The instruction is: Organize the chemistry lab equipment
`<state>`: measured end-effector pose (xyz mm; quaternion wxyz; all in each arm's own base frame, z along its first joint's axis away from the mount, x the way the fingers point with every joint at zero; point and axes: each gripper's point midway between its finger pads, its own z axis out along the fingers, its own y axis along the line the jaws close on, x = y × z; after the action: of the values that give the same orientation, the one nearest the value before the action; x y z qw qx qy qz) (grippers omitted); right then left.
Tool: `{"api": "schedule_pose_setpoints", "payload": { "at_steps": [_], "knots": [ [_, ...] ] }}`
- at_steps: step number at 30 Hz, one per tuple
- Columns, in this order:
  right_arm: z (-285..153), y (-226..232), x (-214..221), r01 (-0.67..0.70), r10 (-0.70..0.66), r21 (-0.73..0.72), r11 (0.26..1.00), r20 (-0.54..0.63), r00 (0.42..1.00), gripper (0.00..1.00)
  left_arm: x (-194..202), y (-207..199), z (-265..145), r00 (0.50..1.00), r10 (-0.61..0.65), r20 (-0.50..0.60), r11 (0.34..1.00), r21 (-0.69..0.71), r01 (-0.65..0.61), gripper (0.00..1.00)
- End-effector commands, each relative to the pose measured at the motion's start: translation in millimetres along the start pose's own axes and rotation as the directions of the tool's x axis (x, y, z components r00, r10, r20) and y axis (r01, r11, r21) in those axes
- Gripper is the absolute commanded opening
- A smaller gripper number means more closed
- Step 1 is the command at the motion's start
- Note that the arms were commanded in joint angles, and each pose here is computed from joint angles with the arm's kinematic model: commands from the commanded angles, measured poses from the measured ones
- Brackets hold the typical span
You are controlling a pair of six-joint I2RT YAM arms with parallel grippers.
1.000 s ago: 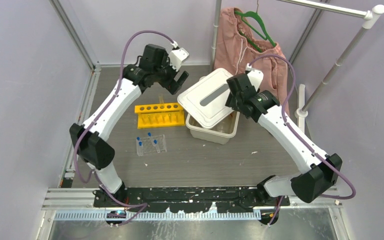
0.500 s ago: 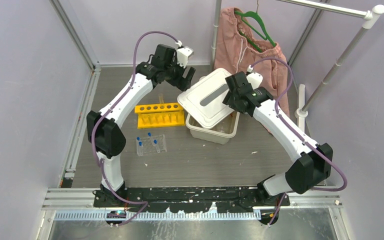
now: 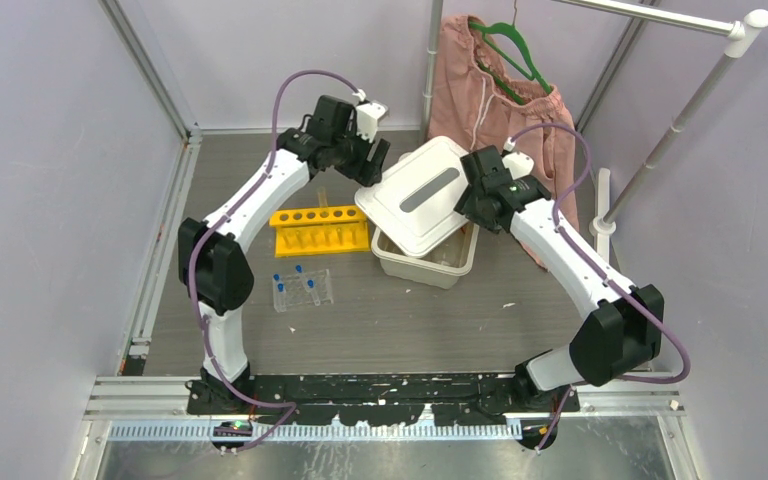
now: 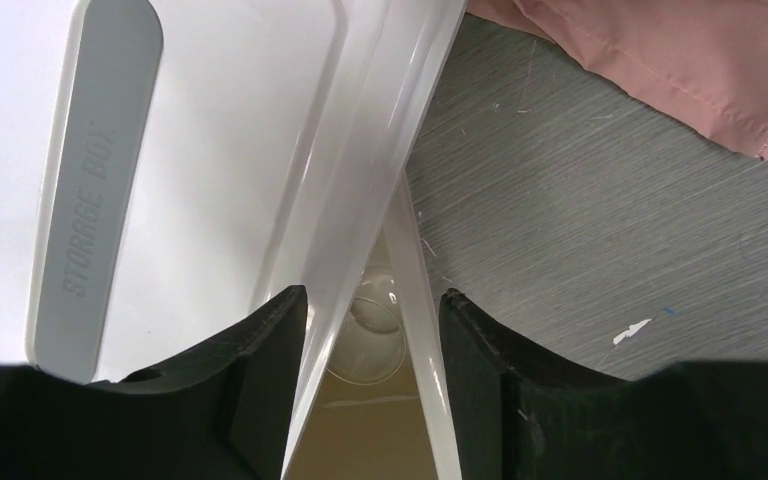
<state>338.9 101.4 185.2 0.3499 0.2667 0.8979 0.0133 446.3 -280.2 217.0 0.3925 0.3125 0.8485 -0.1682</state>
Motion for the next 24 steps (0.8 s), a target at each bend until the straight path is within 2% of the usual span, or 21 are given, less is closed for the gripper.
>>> {"api": "schedule_pose_setpoints", "payload": {
  "at_steps": [1, 15, 18, 24],
  "knots": [
    [-4, 0, -9, -0.018, 0.018, -0.021, 1.0, 0.008, 1.0, 0.56, -8, -8, 3, 0.999, -0.014, 0.043, 0.999, 0.036, 0.013, 0.7],
    [11, -11, -3, -0.001, 0.001, -0.004, 1.0, -0.033, 0.999, 0.56, 7, -12, 12, 1.0, 0.011, 0.005, 0.999, 0.034, -0.011, 0.64],
    [14, -13, -4, -0.004, 0.004, -0.003, 1.0, -0.038, 0.999, 0.56, 7, -20, 8, 1.0, -0.002, 0.009, 0.998, 0.069, 0.001, 0.63],
    [13, -15, -9, -0.014, 0.013, -0.017, 1.0, -0.036, 0.999, 0.55, 3, -32, -4, 1.0, -0.003, 0.024, 0.994, 0.112, 0.0, 0.55]
  ]
}}
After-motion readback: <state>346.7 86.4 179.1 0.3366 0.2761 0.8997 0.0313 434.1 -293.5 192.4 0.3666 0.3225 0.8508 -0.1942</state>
